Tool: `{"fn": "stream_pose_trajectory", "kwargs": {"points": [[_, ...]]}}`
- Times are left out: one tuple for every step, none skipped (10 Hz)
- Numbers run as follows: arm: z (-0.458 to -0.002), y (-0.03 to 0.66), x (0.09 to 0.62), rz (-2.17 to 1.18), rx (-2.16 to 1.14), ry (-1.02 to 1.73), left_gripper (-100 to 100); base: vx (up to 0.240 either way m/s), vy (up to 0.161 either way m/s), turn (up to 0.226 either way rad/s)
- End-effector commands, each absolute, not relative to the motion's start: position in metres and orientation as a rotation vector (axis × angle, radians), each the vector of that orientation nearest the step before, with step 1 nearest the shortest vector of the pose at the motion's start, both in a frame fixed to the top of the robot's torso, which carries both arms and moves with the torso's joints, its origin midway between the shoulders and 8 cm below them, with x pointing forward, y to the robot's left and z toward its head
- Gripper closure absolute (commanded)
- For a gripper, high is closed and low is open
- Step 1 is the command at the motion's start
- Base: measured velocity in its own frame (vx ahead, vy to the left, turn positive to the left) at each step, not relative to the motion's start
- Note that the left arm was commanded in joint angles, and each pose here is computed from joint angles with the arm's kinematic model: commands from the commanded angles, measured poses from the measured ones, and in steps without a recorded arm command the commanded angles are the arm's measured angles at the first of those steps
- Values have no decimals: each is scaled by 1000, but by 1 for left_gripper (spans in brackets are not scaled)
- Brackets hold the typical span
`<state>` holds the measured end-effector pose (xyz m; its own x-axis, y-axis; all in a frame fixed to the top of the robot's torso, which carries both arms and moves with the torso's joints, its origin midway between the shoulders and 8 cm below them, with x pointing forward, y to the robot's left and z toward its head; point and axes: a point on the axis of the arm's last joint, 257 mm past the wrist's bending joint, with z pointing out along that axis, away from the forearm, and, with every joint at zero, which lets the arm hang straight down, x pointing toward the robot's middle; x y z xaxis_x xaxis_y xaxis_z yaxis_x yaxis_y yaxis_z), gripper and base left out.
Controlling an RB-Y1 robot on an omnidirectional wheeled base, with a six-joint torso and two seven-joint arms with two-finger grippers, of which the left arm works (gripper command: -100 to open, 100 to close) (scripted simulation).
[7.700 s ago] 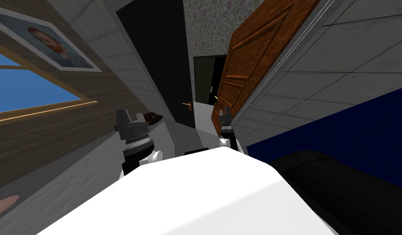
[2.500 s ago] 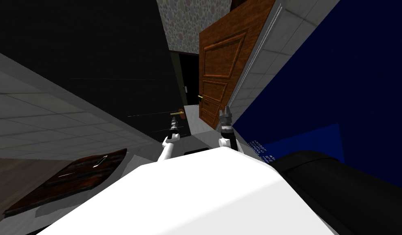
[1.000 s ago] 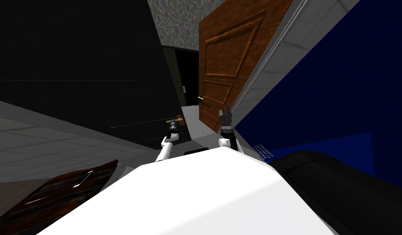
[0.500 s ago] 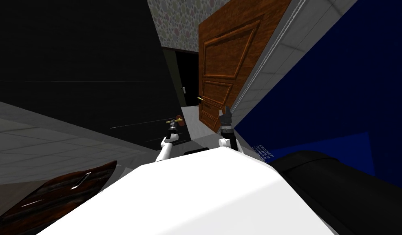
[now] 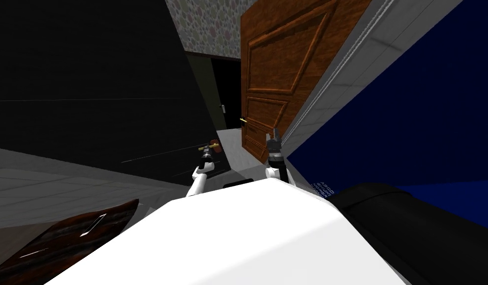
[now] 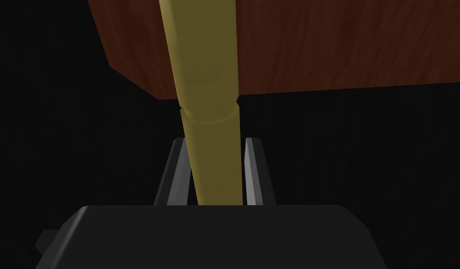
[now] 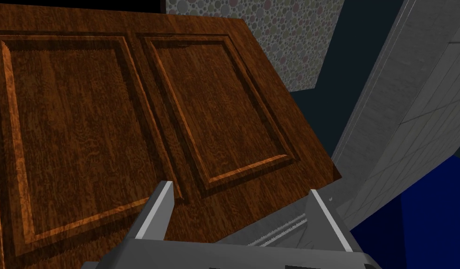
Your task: Push the door open
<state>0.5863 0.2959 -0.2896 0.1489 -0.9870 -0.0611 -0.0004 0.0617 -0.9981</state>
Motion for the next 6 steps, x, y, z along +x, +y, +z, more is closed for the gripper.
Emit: {"fn": "stream_pose_trajectory", "kwargs": {"points": [[-280,321,588,-1029,-1216,1099,100,204,-40,69],[-279,329,588,-1017,-1217,1091,100,166,-55,35],[-279,329,588,-1017,-1217,1091,100,112,-36,19],[-277,340,586,-999,-1219,1078,100,166,-25,102],[-277,344,586,-994,-1220,1074,100,158,-57,56],[-276,351,585,-983,-1223,1064,100,140,-82,49]]}}
